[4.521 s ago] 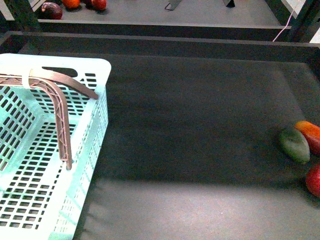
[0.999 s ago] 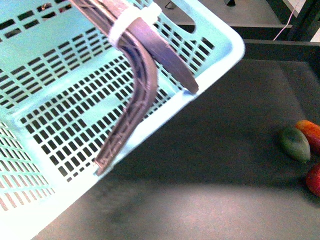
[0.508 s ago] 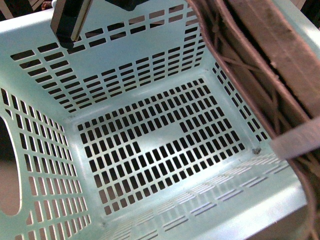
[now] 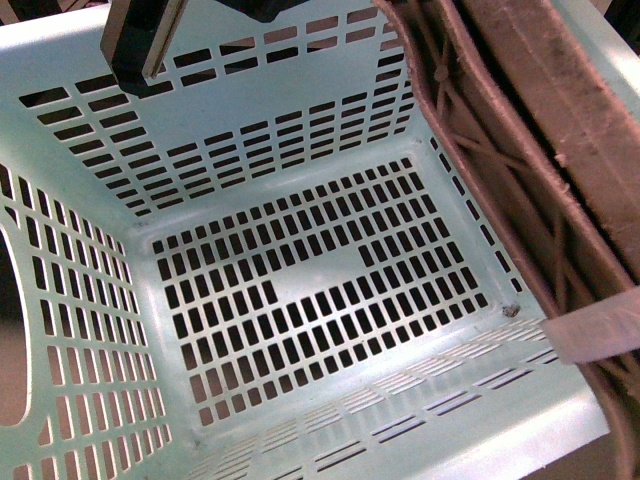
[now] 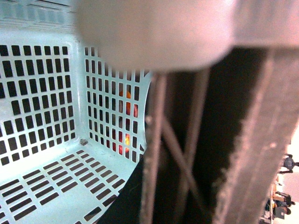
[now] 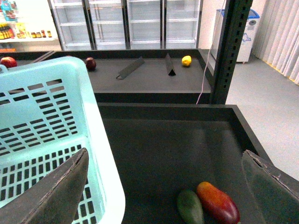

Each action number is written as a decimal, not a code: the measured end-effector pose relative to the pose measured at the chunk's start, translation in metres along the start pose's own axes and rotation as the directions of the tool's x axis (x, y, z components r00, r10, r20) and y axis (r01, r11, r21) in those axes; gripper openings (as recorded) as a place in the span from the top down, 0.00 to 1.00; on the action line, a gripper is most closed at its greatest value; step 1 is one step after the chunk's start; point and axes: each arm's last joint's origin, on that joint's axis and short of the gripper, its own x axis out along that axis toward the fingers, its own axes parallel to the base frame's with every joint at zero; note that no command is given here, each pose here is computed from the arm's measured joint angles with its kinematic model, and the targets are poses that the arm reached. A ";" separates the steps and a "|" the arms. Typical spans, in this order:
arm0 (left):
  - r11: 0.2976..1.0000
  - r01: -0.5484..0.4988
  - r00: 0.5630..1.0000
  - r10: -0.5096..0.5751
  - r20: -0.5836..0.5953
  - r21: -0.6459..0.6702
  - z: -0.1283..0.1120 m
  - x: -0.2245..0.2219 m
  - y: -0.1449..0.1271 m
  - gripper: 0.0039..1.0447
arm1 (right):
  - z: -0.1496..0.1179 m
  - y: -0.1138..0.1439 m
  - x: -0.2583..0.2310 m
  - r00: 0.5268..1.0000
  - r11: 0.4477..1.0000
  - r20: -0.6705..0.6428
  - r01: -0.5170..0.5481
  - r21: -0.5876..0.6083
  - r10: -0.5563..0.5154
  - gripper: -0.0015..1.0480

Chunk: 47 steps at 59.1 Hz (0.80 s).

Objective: Pick apple with right arm and hold basket with left

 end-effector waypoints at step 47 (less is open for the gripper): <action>1.000 0.002 1.000 -0.002 0.001 0.003 0.000 -0.001 -0.001 0.86 | 0.000 -0.035 0.040 0.847 0.876 -0.461 0.411 0.251 -0.264 0.08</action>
